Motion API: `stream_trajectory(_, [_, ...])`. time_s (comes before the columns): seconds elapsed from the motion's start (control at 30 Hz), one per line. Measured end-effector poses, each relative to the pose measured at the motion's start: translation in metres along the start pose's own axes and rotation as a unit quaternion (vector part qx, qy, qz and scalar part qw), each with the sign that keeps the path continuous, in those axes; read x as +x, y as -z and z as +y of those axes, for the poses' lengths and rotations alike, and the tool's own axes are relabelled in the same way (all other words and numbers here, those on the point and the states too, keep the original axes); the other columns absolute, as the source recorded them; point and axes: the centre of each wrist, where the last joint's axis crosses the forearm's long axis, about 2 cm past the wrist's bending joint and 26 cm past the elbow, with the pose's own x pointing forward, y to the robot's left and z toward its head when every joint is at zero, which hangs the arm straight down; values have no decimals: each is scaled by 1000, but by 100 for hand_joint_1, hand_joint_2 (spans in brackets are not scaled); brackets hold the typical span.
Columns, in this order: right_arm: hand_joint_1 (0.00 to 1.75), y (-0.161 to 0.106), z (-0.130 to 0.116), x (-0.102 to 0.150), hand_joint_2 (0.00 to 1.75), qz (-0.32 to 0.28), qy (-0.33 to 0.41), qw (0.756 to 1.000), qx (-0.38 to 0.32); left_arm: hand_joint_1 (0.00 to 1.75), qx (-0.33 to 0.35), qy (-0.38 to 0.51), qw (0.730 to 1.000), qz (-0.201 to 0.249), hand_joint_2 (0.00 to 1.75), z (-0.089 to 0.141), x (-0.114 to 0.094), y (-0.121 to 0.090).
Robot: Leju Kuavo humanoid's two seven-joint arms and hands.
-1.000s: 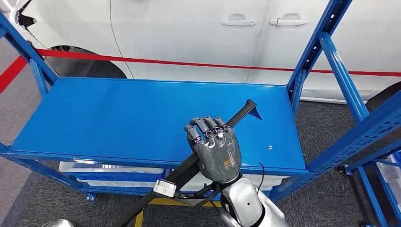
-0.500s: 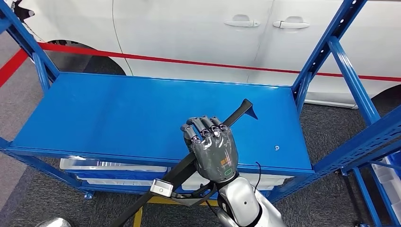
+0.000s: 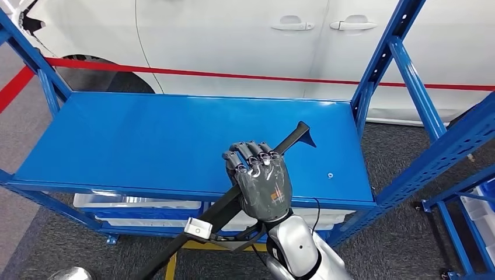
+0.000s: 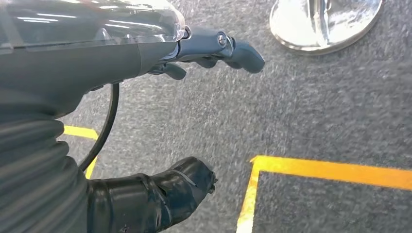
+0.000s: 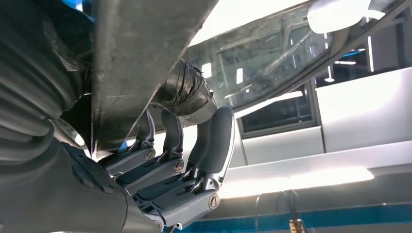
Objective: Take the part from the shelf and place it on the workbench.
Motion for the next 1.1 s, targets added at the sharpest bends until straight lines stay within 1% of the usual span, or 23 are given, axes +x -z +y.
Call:
stream_trajectory(0.37, [175, 2, 3, 2, 175, 5, 8, 1000, 3, 0, 0, 0, 1000, 1, 175, 0, 0, 0])
stream_trajectory(0.67, [175, 2, 6, -2, 175, 17, 13, 1000, 10, 0, 1, 0, 1000, 3, 175, 0, 0, 0])
stream_trajectory(1.1, [175, 8, 5, 1, 175, 25, 24, 999, 5, 0, 0, -1, 1000, 3, 175, -2, 1, -1])
